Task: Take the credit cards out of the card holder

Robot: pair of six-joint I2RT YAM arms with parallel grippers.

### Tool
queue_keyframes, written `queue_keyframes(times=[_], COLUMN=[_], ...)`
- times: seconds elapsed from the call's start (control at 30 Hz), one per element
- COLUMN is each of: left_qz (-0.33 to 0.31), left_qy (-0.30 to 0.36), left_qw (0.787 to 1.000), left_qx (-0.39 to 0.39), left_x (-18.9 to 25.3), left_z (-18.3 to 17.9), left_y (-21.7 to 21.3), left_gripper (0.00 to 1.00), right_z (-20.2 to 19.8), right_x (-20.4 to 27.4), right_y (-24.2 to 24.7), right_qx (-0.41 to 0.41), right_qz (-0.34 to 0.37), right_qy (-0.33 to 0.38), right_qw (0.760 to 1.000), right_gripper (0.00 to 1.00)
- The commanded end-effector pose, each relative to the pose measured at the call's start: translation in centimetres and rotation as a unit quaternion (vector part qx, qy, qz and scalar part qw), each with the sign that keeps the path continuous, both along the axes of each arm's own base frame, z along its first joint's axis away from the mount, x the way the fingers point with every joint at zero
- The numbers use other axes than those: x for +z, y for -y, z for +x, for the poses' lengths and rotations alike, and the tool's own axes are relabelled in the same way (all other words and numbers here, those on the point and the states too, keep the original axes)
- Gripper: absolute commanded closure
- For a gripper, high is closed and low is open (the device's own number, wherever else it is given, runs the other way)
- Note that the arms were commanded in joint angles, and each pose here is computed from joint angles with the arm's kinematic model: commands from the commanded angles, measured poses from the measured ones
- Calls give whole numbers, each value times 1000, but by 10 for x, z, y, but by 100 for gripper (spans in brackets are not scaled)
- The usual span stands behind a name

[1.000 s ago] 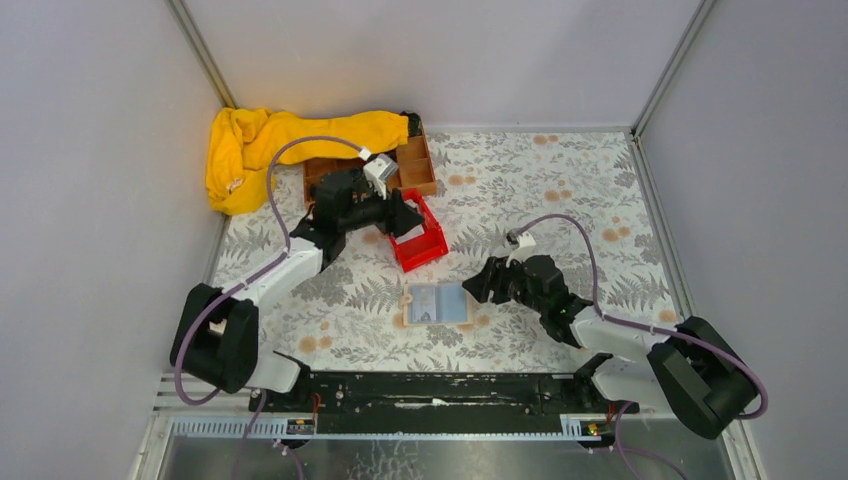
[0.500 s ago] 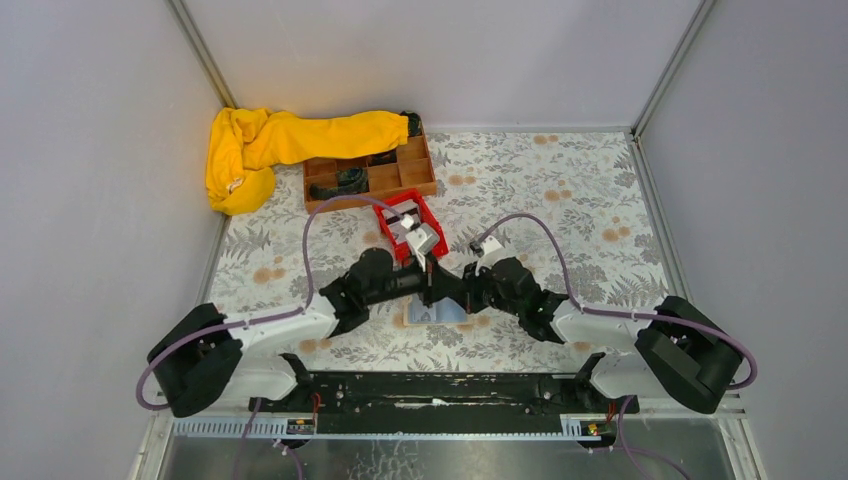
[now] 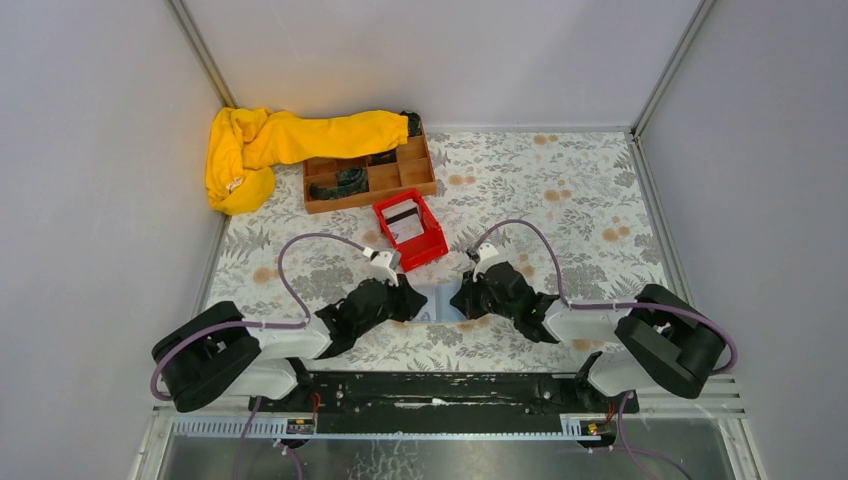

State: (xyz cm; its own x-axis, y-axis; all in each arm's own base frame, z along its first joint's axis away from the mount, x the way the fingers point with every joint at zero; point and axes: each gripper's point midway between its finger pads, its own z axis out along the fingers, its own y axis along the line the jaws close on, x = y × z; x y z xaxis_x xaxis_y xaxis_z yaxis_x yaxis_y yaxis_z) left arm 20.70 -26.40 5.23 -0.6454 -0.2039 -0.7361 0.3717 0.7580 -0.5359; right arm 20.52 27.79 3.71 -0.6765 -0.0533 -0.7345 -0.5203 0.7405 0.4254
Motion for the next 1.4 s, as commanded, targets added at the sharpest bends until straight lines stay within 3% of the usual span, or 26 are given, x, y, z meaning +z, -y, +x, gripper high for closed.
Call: queue_keyframes(times=[0.0,0.2,0.33,0.67,1.07,1.37], left_qz=[-21,14,52,71,71,36], left_qy=[6,-4,-8,-26,-37,-35], left_qw=[999,998,995,994,995,998], left_qx=[44,67,82,83,61,33], left_x=[4,-11,-20,-37,-44,-33], left_z=[14,12,10,2,-1,-5], left_y=[-2,-19,-34,-43,-34,-19], left_gripper=[77,86,87,87,87,86], right_z=[-7,-16,-14,-15,-18,-23], right_x=[-1,-6,7,4,-16,-24], right_y=[-15,-22,-28,-43,-45,-39], right_qx=[16,30,40,59,60,48], right_qz=[28,32,29,39,26,32], right_qy=[-16,-25,2,-11,-38,-51], right_qw=[999,999,999,997,997,997], right_gripper=[99,100,100,100,100,100])
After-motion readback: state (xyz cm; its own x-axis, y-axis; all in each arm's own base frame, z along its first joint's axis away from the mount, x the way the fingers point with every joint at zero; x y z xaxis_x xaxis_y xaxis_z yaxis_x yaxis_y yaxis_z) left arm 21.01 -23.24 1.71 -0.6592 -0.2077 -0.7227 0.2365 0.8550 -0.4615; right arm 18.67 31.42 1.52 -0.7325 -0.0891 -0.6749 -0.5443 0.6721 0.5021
